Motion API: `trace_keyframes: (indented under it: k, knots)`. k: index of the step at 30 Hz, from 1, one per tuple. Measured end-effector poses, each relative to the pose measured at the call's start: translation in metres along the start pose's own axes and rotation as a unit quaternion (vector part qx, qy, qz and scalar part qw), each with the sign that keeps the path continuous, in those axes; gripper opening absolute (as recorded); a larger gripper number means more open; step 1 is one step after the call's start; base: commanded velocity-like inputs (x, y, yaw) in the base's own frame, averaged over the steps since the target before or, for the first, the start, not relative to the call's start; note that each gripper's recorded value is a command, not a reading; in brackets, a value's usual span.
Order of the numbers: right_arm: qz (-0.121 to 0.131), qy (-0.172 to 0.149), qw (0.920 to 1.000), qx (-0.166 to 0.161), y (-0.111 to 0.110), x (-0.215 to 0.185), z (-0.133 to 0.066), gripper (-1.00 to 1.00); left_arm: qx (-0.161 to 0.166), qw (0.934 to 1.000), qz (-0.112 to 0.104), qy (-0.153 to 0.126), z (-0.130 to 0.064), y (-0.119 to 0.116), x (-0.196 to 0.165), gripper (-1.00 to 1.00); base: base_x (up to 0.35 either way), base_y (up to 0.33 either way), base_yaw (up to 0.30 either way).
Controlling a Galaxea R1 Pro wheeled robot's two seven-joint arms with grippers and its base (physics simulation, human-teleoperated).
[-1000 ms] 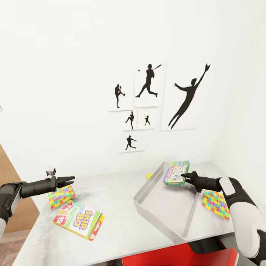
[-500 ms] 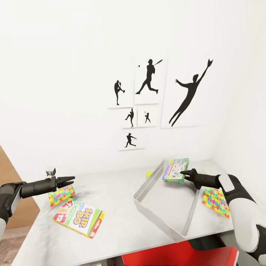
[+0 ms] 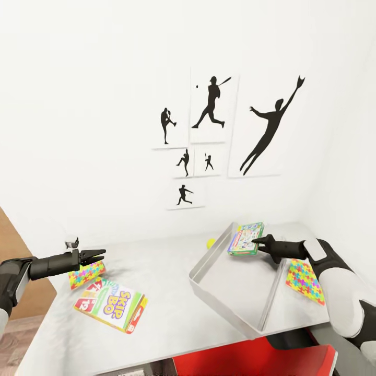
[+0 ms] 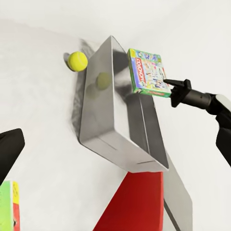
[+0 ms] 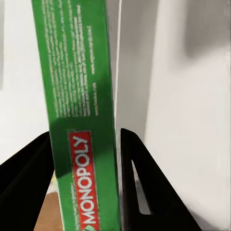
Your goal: Put all the toys in the child's room - the three board games (two on the bed and one on the table), the two jigsaw puzzles on the table, and the tennis ball on the table - inside the toy box on the table in the child's room.
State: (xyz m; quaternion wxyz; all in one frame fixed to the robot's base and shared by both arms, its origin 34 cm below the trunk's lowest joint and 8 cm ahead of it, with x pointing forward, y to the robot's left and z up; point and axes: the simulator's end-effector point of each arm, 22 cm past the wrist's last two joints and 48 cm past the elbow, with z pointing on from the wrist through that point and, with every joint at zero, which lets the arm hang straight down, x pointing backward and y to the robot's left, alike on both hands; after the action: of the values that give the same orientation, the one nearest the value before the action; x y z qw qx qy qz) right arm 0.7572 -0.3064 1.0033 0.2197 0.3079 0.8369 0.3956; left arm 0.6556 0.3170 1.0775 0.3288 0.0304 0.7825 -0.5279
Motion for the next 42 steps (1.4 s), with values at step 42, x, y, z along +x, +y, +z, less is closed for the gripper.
trace_keyframes:
  k: [42]
  knots:
    - [0.043,0.0,0.9953,0.087,-0.05,-0.016,0.014,-1.0,-0.011,0.9994,-0.03,0.015,0.011,0.032,0.018,1.0,0.0,0.0,0.0]
